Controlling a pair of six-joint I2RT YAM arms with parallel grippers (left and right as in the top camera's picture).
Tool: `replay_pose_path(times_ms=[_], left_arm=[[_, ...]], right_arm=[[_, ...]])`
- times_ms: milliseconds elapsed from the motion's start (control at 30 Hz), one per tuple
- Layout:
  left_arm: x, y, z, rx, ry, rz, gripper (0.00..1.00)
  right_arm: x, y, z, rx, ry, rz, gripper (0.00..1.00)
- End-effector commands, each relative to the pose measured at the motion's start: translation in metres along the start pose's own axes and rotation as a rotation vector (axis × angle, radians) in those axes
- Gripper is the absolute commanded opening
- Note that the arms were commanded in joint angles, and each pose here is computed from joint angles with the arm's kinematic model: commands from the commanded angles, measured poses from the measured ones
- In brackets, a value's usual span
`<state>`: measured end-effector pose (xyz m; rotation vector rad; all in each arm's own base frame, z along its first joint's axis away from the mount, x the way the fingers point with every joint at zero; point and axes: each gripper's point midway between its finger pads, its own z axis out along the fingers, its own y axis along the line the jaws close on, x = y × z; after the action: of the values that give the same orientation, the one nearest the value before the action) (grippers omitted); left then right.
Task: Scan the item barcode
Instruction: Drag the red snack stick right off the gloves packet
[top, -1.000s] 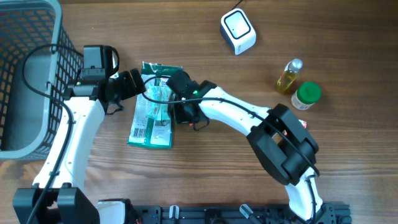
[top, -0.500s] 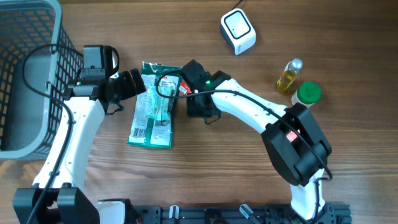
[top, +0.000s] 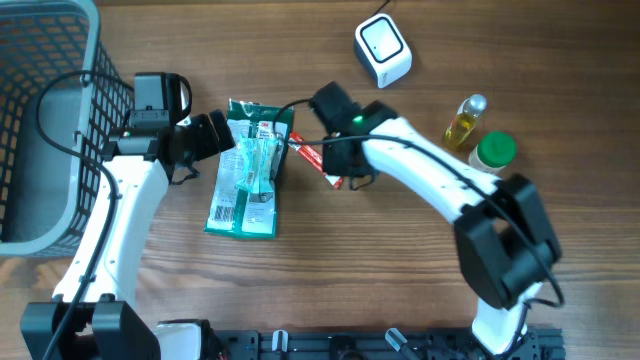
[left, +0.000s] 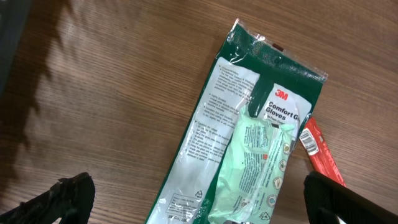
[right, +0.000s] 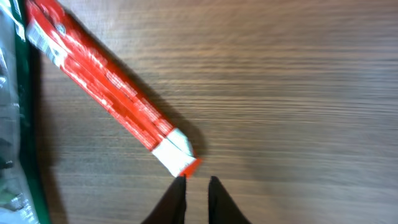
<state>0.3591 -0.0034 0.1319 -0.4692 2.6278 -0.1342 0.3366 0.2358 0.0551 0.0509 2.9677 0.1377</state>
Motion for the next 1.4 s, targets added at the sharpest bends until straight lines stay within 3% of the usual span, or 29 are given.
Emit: replay_pose_path(times_ms=[0, 200, 300, 367, 767, 1367], left_arm=[[-0.005, 0.001, -0.003, -0.002, -0.016, -0.015, 1.0], [-0.005, 0.001, -0.003, -0.002, -0.017, -0.015, 1.0], [-0.005, 0.001, -0.003, -0.002, -0.016, -0.014, 1.0], [-0.005, 0.001, -0.003, -0.002, -0.016, -0.015, 1.0], [-0.005, 0.001, -0.003, -0.002, -0.016, -0.015, 1.0], [-0.005, 0.001, -0.003, -0.002, -0.016, -0.014, 1.0]], right_arm=[[-0.004, -0.013, -0.009, -0.024, 0.02, 0.047, 0.15], [0.001, 0.003, -0.004, -0.142, 0.057, 0.003, 0.25], [-0.005, 0.011, 0.002, -0.175, 0.016, -0.001, 0.16], [-0.008, 0.013, 0.005, -0.187, -0.002, -0.004, 0.04], [-0.015, 0.032, 0.005, -0.253, -0.048, -0.019, 0.04], [-0.002, 0.03, 0.054, -0.34, -0.141, 0.058, 0.04]])
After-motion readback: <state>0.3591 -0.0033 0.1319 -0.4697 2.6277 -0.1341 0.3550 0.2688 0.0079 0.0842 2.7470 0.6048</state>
